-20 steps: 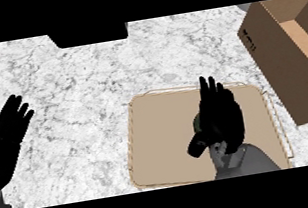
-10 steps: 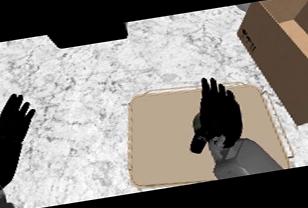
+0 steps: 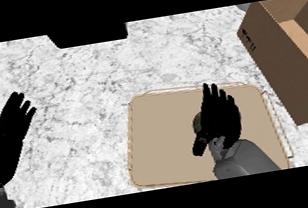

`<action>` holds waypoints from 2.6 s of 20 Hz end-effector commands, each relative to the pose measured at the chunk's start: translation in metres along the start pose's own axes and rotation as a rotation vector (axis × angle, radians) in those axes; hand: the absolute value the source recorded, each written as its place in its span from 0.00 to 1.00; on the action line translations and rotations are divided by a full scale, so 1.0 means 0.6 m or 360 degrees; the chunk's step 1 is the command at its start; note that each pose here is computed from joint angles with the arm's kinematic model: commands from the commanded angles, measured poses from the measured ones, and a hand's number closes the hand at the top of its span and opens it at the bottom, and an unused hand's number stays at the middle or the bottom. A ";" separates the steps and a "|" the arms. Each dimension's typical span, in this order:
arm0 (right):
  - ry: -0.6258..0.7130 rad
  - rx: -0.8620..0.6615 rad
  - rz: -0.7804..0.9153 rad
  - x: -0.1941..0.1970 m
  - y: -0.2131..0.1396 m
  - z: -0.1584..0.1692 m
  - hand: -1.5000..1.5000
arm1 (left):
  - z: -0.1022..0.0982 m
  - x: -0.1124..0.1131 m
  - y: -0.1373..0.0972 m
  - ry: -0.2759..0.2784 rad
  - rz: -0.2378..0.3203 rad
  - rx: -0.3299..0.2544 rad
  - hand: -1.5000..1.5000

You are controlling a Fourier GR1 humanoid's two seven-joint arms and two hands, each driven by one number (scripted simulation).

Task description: Pick the squash from the tray and place it in the cardboard box

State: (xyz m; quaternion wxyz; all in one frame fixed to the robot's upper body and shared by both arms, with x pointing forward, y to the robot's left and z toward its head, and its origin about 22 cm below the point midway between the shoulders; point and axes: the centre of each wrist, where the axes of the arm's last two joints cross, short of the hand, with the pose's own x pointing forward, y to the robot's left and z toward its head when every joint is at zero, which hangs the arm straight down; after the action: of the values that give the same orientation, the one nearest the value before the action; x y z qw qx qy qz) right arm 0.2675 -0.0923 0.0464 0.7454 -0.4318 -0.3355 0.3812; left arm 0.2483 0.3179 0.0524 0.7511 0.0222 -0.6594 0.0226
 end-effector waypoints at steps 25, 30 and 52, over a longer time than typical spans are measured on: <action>0.0094 -0.0071 0.0122 -0.004 0.015 -0.051 1.00 | 0.035 -0.006 0.022 -0.0010 -0.0007 -0.0005 0.50; -0.0006 0.0003 -0.0013 0.000 -0.051 -0.153 1.00 | 0.006 0.002 -0.008 -0.0030 -0.0026 -0.0027 0.50; -0.0208 -0.0815 -0.0092 0.159 -0.308 -0.128 1.00 | -0.007 0.004 -0.018 0.0009 -0.0007 0.0040 0.50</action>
State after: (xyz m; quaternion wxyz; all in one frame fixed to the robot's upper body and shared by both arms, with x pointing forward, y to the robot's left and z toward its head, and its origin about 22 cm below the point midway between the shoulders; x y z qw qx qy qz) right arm 0.4354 -0.1173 0.1560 0.6272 -0.5441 -0.4484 0.3309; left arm 0.2464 0.3165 0.0527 0.7523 0.0232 -0.6581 0.0226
